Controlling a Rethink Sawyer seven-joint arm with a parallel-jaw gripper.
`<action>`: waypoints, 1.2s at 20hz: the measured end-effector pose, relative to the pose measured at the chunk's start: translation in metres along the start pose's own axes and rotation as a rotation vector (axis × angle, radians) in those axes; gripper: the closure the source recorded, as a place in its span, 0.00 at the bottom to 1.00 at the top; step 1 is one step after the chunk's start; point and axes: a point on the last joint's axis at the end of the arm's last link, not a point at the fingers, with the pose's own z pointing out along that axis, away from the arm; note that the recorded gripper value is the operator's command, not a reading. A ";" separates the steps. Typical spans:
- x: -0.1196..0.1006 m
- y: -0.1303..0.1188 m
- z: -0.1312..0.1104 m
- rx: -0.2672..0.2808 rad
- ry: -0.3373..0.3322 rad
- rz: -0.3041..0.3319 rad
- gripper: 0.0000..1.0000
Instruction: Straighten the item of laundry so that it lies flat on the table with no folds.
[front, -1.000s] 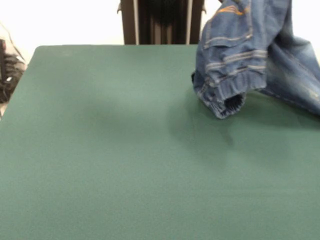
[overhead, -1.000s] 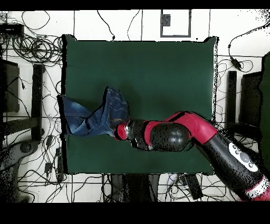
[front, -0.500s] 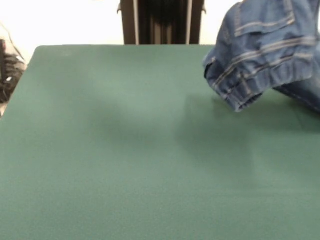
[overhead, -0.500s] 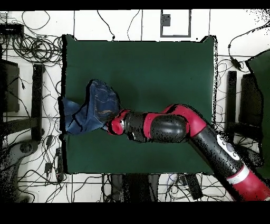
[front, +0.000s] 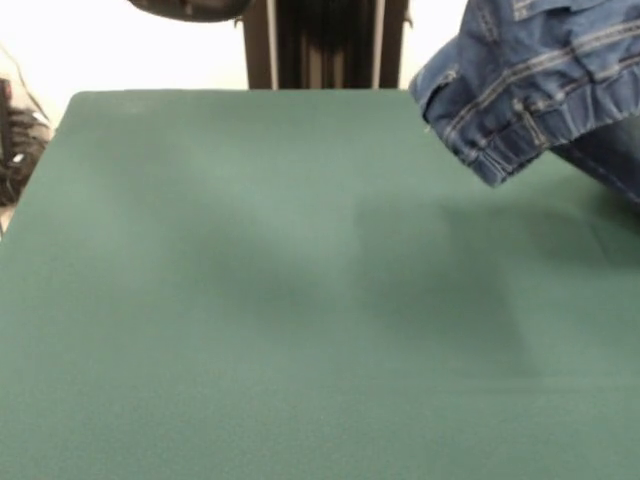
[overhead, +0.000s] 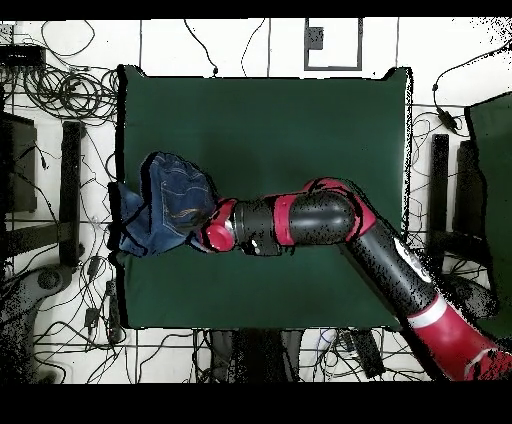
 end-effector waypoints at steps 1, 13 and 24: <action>-0.010 -0.001 0.001 -0.014 0.013 -0.010 1.00; -0.092 -0.029 0.012 -0.024 -0.014 -0.022 1.00; -0.185 -0.074 -0.006 0.246 0.001 0.006 1.00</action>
